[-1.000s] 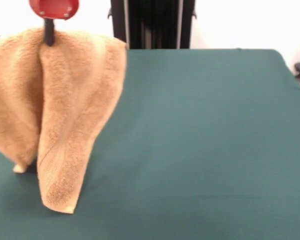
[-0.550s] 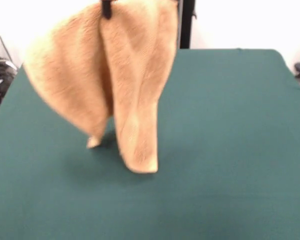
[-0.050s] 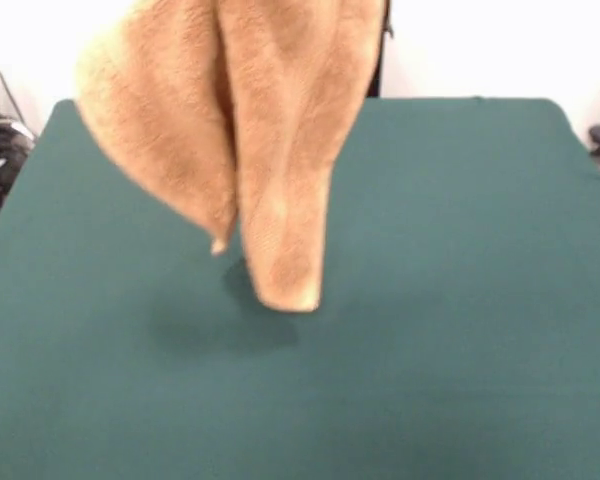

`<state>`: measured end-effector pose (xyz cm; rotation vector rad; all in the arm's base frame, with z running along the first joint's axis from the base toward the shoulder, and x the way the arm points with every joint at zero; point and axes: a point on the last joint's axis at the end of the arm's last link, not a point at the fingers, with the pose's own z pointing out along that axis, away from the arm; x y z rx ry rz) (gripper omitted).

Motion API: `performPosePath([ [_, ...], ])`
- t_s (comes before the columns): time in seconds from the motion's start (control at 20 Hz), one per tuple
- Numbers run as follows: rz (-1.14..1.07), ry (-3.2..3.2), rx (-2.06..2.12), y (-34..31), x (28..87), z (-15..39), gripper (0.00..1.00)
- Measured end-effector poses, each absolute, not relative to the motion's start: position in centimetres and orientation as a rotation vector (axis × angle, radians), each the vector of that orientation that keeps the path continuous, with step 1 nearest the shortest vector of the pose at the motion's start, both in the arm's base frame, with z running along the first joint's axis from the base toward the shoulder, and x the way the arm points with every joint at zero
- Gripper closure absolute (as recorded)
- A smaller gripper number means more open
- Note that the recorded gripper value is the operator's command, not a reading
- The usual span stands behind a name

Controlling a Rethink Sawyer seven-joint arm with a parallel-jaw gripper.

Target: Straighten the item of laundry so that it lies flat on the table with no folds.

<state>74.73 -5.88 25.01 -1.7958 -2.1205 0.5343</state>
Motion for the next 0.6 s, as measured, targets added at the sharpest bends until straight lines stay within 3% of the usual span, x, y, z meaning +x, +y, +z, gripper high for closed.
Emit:
performPosePath([
  [0.6,0.570,-2.525,-2.132,-21.4,78.5,20.6,1.00],
])
